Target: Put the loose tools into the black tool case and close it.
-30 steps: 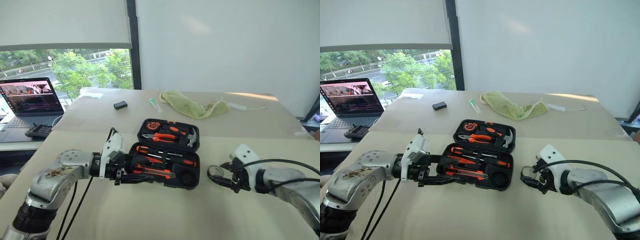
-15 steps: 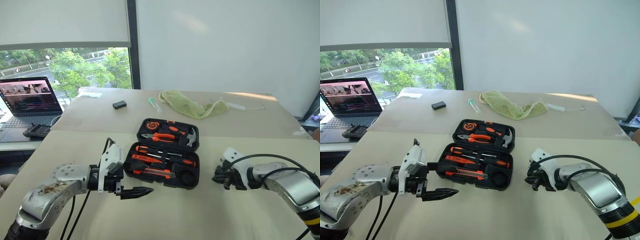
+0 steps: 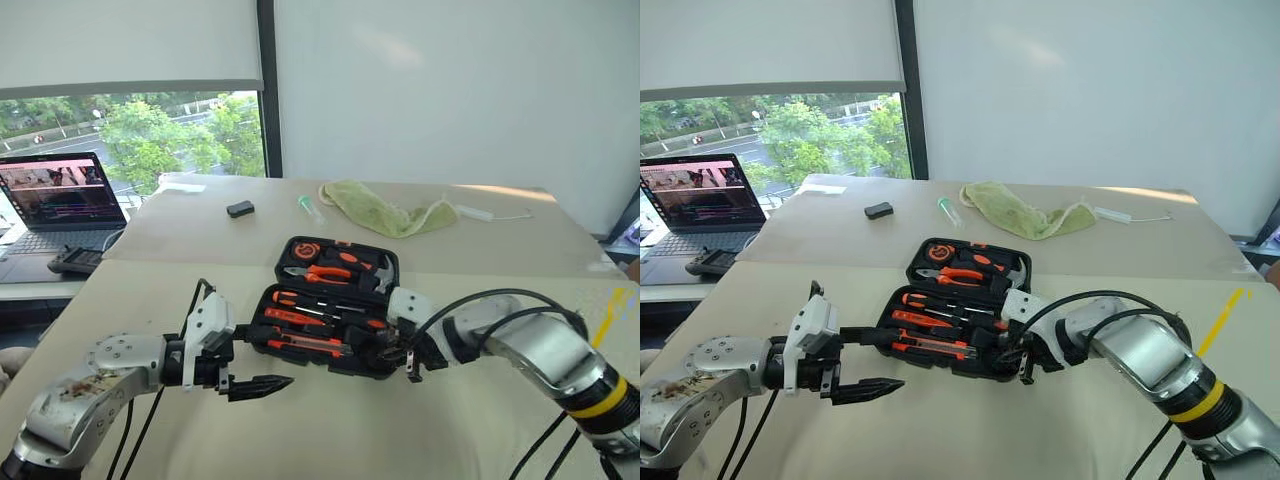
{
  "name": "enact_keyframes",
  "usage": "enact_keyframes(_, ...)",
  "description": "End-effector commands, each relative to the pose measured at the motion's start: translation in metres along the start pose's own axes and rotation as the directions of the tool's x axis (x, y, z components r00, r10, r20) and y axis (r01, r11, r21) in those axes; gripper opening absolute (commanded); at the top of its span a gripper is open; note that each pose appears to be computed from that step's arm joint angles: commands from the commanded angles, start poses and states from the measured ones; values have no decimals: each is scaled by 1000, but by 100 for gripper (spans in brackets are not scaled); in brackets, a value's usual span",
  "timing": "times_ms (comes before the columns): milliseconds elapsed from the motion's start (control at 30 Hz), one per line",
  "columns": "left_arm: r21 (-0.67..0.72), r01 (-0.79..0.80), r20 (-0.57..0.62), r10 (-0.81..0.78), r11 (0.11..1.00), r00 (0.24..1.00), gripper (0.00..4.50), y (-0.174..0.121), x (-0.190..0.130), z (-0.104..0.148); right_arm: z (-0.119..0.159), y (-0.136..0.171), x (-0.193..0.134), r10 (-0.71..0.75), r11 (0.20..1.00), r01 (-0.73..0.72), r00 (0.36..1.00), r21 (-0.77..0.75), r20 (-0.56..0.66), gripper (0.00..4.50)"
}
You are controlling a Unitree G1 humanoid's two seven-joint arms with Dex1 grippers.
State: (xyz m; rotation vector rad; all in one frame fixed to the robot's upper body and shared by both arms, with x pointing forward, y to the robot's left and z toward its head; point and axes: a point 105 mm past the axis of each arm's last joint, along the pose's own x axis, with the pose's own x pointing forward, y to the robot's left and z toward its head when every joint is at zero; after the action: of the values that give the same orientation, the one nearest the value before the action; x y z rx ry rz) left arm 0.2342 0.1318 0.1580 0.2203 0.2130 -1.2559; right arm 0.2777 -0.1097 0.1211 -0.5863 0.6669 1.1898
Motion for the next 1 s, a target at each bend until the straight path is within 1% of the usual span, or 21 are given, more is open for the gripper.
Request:
enact_keyframes(33, 46, -11, 10, 11, 999, 1000, 421, -5, 0, 11, -2, 1, 3, 31, 1000, -31, 999, -4, -25, 3)
enact_keyframes(200, 36, -28, 13, 27, 999, 1000, 421, -8, 2, 11, 2, 6, 8, 76, 997, -77, 996, -30, -40, 3)
enact_keyframes(233, 35, -30, 13, 29, 999, 999, 421, -8, 2, 12, 1, 6, 9, 81, 996, -82, 996, -34, -46, 81)
enact_keyframes(267, 33, -33, 15, 33, 999, 999, 421, -8, 2, 12, 0, 6, 10, 85, 995, -87, 995, -38, -52, 96)
enact_keyframes(367, 27, -38, 16, 38, 999, 999, 421, -8, 3, 12, 2, 6, 10, 91, 995, -93, 995, -38, -47, 197)
enact_keyframes(533, 14, -51, 21, 51, 999, 999, 421, -7, 4, 13, 21, 7, -4, 97, 995, -97, 995, -24, 26, 197)
enact_keyframes(600, -41, -92, 57, 94, 995, 994, 421, 1, 5, 15, 37, 11, -16, 113, 994, -112, 986, -15, 126, 197)
enact_keyframes(633, -64, -124, 65, 128, 990, 990, 421, 7, 5, 15, 45, 8, -23, 78, 997, -77, 979, -16, 190, 197)
enact_keyframes(700, -94, -166, 69, 172, 982, 983, 421, 15, 6, 14, 51, 4, -31, 22, 1000, -23, 963, 0, 270, 197)
enact_keyframes(767, -144, -283, 61, 294, 948, 954, 421, 36, 7, 12, 52, -5, -39, -74, 996, 50, 938, 80, 337, 197)
enact_keyframes(800, -177, -333, 61, 348, 926, 936, 421, 47, 10, 13, 50, -18, -46, -171, 979, 116, 911, 165, 374, 197)
enact_keyframes(833, -199, -361, 59, 378, 911, 924, 421, 54, 13, 15, 49, -27, -51, -236, 962, 156, 889, 226, 392, 197)
enact_keyframes(900, -288, -467, 47, 500, 836, 865, 421, 83, 24, 20, 38, -44, -61, -385, 907, 266, 837, 328, 388, 248)
enact_keyframes(933, -296, -524, 42, 559, 798, 828, 421, 98, 27, 25, 33, -51, -62, -432, 883, 304, 823, 357, 369, 260)
enact_keyframes(967, -300, -562, 35, 598, 771, 801, 421, 107, 30, 28, 30, -55, -63, -462, 866, 327, 812, 378, 356, 288)
enact_keyframes(1000, -314, -603, 2, 636, 733, 772, 421, 119, 32, 28, 27, -63, -63, -513, 836, 373, 792, 403, 330, 328)
